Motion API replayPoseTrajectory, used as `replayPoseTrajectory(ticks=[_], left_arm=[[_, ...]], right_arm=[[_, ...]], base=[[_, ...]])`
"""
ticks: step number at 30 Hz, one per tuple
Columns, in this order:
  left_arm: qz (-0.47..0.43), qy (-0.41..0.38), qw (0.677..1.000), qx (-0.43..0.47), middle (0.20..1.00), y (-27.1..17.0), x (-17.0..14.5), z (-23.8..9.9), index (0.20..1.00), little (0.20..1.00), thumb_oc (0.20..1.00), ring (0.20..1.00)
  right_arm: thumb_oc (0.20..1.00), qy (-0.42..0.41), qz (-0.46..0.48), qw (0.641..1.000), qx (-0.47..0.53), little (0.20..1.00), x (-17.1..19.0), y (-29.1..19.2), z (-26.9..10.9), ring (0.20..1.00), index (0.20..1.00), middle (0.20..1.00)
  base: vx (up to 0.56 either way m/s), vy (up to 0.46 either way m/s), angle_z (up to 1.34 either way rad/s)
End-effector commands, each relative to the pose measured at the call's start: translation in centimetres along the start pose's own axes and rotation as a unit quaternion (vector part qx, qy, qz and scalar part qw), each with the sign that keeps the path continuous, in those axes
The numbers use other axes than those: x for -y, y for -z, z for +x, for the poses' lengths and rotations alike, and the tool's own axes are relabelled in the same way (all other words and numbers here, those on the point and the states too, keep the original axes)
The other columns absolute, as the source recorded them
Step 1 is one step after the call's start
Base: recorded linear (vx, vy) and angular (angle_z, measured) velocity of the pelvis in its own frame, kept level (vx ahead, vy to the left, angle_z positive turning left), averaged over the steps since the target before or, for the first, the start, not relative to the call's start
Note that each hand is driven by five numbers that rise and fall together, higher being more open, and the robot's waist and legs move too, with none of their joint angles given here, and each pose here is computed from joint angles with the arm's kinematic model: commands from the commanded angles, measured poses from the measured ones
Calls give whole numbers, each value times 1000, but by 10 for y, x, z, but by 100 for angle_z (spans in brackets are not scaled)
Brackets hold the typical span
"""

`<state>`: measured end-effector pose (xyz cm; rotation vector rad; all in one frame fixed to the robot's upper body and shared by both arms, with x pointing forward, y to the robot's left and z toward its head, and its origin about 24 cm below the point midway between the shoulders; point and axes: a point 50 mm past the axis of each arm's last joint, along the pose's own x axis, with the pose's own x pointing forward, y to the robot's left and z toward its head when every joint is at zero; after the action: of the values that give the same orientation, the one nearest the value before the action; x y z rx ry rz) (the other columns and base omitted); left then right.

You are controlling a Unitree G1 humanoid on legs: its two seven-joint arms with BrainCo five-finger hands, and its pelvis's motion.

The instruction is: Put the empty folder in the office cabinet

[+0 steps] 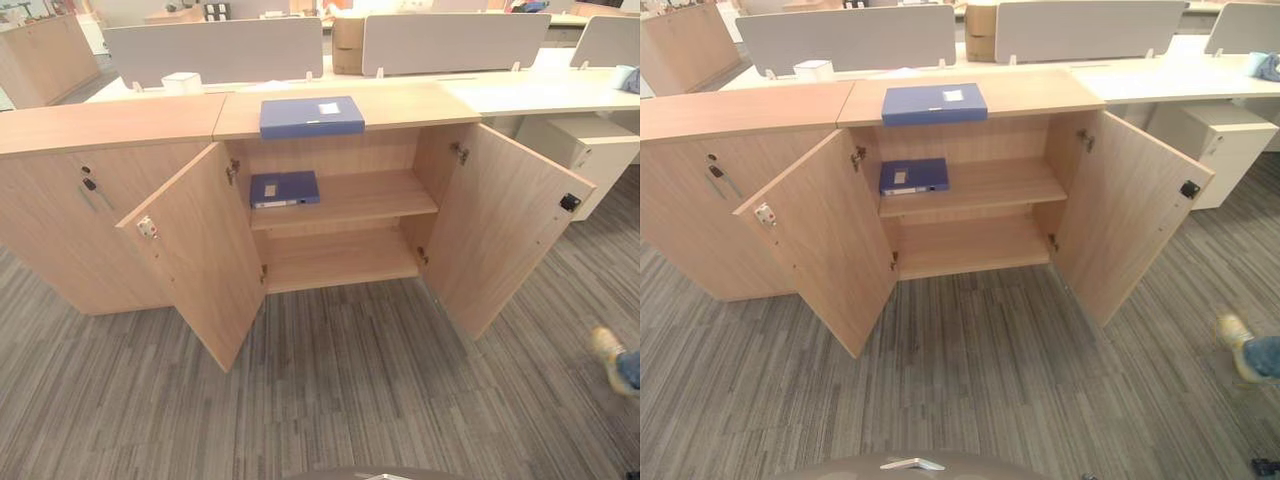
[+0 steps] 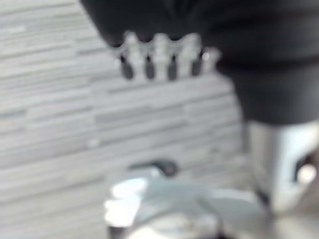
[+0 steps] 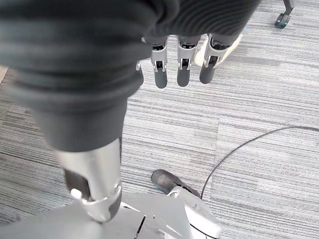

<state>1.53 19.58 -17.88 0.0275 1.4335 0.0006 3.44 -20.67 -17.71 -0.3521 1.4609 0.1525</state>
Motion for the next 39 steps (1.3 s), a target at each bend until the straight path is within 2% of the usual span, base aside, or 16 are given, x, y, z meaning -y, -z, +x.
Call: replayPoseTrajectory(ticks=[1, 15, 24, 28, 33, 39], left_arm=[[8, -21, 1000, -2, 1000, -9, -11, 0, 1000, 1000, 1000, 1000], [-31, -48, 998, 19, 1000, -23, -20, 0, 1000, 1000, 1000, 1000], [-14, -43, 999, 13, 1000, -18, -16, 0, 1000, 1000, 1000, 1000], [-9, -41, 999, 9, 1000, -16, -15, 0, 1000, 1000, 1000, 1000], [-21, -49, 998, -23, 1000, 5, -21, -3, 1000, 1000, 1000, 1000], [-30, -49, 998, -4, 1000, -9, -23, -2, 1000, 1000, 1000, 1000]], right_arm=[[1000, 31, 3, 1000, -3, 1000, 26, -11, -1, 1000, 1000, 1000], [1000, 75, 2, 997, 17, 1000, 55, -25, -5, 1000, 1000, 1000], [1000, 88, 6, 996, 24, 1000, 61, -28, -6, 1000, 1000, 1000], [1000, 89, 13, 996, 22, 1000, 60, -28, -6, 1000, 1000, 1000], [1000, 73, 56, 996, -15, 1000, 51, 0, -5, 1000, 1000, 1000], [1000, 90, 94, 991, 13, 1000, 60, -14, -6, 1000, 1000, 1000]], base=[[-8, -56, 4], [32, -77, 7], [204, 9, 6], [313, 98, -35], [487, 257, -60], [246, 312, -18]])
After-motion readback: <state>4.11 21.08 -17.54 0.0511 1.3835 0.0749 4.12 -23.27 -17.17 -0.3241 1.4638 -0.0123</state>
